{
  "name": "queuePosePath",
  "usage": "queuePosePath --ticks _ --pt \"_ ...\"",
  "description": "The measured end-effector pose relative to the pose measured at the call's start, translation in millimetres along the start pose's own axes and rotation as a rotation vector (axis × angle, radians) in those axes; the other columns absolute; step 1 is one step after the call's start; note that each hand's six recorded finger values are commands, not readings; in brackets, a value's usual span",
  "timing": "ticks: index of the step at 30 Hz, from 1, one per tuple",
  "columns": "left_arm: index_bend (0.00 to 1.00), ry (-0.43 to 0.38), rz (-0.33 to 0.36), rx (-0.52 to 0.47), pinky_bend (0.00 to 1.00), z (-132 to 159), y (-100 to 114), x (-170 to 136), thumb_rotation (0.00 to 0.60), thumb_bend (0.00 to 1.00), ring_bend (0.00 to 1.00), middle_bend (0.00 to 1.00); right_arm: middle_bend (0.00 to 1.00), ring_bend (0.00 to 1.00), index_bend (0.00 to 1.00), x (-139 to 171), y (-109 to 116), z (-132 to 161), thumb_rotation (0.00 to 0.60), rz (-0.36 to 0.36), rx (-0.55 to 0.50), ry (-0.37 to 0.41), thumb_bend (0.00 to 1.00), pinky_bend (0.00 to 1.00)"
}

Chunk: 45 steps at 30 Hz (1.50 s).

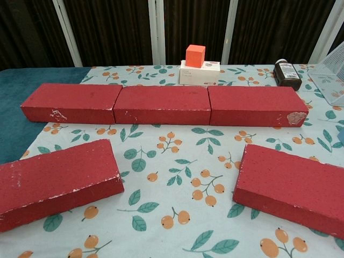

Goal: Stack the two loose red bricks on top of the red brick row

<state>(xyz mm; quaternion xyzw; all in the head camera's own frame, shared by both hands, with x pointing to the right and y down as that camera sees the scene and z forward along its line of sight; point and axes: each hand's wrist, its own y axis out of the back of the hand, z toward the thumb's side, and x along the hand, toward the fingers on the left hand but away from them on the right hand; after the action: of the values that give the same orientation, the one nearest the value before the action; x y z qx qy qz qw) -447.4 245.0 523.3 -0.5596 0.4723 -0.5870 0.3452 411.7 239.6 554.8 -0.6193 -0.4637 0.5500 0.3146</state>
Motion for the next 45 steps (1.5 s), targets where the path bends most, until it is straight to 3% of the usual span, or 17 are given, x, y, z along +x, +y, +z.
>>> queuePosePath --ticks 15,27,38,45 --pt "0.07 -0.016 0.011 -0.001 0.12 2.4 1.7 -0.9 0.6 0.0 0.0 0.0 0.01 0.0 0.0 4.2 -1.4 5.5 0.6 0.007 -0.038 0.002 0.05 0.0" --pt "0.06 -0.038 -0.01 -0.005 0.12 6.1 -1.7 0.7 0.6 0.0 0.0 0.0 0.01 0.0 0.0 10.3 -14.3 20.7 0.6 0.057 -0.178 0.026 0.05 0.0" --pt "0.06 -0.026 -0.034 -0.009 0.12 1.3 -5.3 7.2 0.6 0.0 0.0 0.0 0.01 0.0 0.0 13.5 -41.6 51.4 0.6 0.191 -0.142 -0.036 0.05 0.0" --pt "0.06 -0.02 -0.037 -0.01 0.12 -0.3 -5.5 8.7 0.6 0.0 0.0 0.0 0.01 0.0 0.0 12.7 -61.3 76.8 0.6 0.264 -0.103 -0.034 0.05 0.0"
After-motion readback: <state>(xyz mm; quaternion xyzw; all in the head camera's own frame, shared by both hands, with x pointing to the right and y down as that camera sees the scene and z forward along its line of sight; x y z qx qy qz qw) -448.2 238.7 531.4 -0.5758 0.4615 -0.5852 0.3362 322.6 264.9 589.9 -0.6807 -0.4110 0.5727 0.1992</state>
